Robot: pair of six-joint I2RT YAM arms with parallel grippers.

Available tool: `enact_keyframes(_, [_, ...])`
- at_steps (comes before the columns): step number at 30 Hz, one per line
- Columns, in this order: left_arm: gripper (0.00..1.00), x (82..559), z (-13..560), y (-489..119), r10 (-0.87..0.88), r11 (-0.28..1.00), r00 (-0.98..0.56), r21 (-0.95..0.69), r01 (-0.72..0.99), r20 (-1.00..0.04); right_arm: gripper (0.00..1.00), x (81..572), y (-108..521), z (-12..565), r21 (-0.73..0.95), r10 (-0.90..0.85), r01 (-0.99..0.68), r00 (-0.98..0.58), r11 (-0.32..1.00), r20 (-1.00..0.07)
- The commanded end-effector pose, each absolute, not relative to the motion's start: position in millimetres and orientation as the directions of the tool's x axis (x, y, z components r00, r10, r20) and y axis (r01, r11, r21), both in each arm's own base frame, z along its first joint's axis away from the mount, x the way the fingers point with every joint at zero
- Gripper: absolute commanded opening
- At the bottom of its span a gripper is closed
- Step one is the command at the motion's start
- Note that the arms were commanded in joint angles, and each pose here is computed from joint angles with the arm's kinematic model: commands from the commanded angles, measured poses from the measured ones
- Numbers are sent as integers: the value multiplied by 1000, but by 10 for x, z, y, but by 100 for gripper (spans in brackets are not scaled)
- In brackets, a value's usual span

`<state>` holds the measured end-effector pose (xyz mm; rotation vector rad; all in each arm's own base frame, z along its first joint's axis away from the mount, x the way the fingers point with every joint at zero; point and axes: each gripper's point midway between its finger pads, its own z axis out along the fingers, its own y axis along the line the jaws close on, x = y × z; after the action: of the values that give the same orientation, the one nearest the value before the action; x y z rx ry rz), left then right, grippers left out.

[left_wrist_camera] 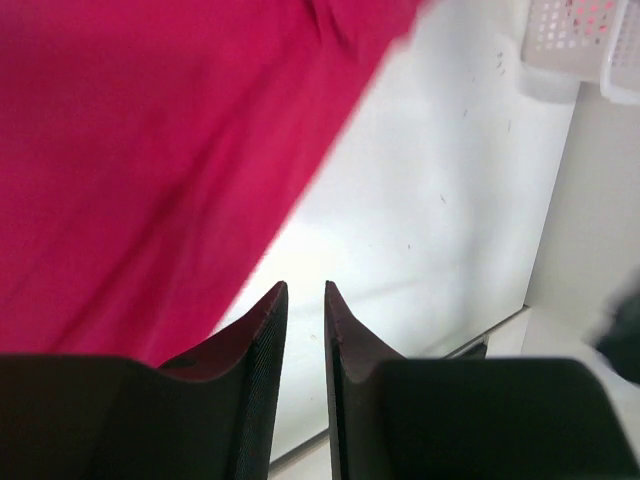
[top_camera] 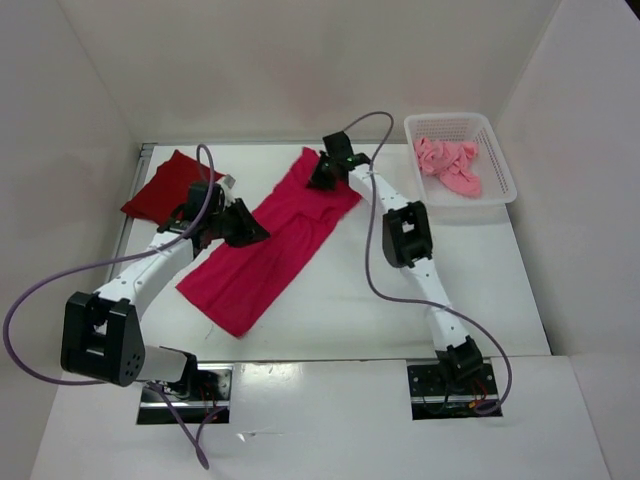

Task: Fold and stack the t-shirts
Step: Rotate the tshirt 90 degrees

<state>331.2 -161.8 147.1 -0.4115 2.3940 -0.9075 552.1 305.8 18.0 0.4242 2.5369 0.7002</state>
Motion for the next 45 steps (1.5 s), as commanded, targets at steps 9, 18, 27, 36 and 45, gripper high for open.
enact_keyframes(9, [28, 3072, 1420, -1608, -432, 761, -822, -639, -113, -370, 29, 5438, 3409, 2652, 592, 312, -210, -690, 778, -654])
enact_keyframes(18, [27, 3079, 1347, -1159, -469, 806, -773, -564, -178, -427, 2, 3687, 3195, 2199, 657, 242, -227, -804, 718, -543])
enact_keyframes(27, [25, 3039, 1096, -1095, -457, 804, -811, -560, -200, -366, 48, 2575, 3512, 716, 701, 150, -81, -954, 709, -261])
enact_keyframes(36, [25, 3039, 1122, -1095, -457, 804, -808, -562, -195, -373, 54, 2471, 4041, 342, 723, 104, -51, -980, 689, -168])
enact_keyframes(45, [27, 3038, 1176, -1095, -458, 803, -801, -567, -185, -387, 1, 2567, 4010, -22, 652, 102, -10, -986, 758, -133])
